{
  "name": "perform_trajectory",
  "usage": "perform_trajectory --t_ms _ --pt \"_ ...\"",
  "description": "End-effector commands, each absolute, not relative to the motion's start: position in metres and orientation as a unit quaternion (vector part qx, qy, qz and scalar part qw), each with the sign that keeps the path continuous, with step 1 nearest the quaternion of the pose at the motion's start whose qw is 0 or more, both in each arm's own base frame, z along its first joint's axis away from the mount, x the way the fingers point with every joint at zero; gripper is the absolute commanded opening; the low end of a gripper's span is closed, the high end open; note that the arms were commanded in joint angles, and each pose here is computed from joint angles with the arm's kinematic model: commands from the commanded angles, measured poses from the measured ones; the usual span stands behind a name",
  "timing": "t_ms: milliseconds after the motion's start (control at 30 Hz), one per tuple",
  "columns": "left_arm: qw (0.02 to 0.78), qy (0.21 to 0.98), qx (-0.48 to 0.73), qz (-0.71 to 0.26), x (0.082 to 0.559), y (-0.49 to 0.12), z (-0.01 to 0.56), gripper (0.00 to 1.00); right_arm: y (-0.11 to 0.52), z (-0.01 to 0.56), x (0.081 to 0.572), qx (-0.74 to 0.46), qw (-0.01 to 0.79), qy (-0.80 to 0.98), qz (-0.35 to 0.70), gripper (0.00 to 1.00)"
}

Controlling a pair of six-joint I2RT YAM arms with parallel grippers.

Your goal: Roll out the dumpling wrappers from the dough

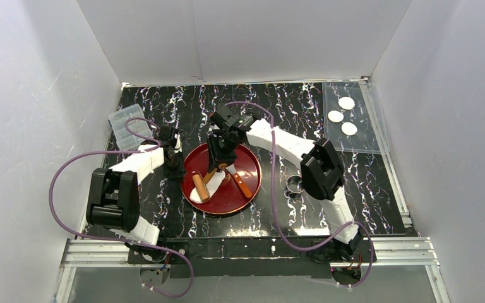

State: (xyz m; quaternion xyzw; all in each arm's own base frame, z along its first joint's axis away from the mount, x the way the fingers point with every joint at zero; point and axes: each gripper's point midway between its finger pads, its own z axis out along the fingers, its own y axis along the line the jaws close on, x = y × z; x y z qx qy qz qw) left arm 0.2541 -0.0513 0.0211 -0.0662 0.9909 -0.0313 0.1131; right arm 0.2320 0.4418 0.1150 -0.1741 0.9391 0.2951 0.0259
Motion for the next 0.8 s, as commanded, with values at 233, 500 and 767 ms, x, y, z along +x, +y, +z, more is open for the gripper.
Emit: perform_trajectory --t_ms 233,500,767 --pt "0.137 0.988 -0.067 -0.007 0.261 -0.04 0.032 0.0 0.355 0.048 0.224 -0.215 0.066 0.963 0.149 0.01" --pt "0.14 0.988 -0.068 -0.005 0.26 -0.039 0.033 0.0 0.401 0.076 0.236 -0.227 0.07 0.953 0.185 0.01" --pt "0.148 0.987 -0.068 -0.003 0.262 -0.038 0.036 0.0 0.317 0.042 0.241 -0.196 0.059 0.975 0.093 0.01"
